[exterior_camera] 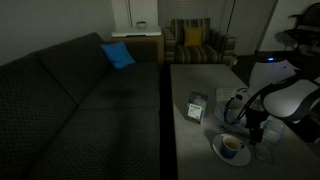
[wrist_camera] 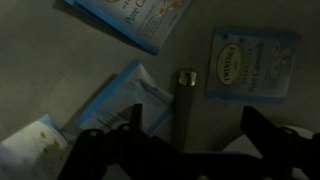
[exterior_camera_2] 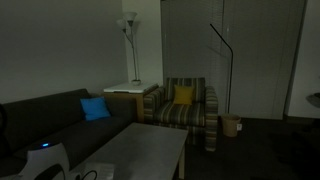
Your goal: Put the spoon in the middle of the mug and the thing at the middle of the table
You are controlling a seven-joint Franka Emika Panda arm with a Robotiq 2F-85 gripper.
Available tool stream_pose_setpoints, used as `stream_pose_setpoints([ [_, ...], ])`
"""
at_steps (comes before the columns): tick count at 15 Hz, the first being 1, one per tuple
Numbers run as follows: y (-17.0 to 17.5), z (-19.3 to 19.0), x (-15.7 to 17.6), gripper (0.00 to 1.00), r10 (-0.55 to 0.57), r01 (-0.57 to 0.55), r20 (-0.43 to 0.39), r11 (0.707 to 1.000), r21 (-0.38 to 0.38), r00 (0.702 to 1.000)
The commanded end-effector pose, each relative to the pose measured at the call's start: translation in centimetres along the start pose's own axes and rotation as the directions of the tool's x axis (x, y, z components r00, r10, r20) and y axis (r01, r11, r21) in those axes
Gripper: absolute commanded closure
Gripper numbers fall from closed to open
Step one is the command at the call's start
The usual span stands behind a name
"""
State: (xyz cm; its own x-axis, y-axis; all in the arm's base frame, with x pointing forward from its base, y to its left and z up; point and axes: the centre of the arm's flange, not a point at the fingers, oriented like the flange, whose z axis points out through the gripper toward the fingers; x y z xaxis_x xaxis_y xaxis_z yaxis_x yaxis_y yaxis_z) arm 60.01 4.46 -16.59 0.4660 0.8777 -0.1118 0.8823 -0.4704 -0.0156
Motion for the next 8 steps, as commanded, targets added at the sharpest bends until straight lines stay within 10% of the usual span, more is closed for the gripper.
stream_pose_setpoints([
  [1,-1.1,-2.8,-1.4,0.0,0.003,-0.003,0.037,1.0,-0.006,0.999],
  [8,-2.4,-5.8,-2.8,0.0,0.094,-0.095,0.04,0.995,0.007,0.995],
])
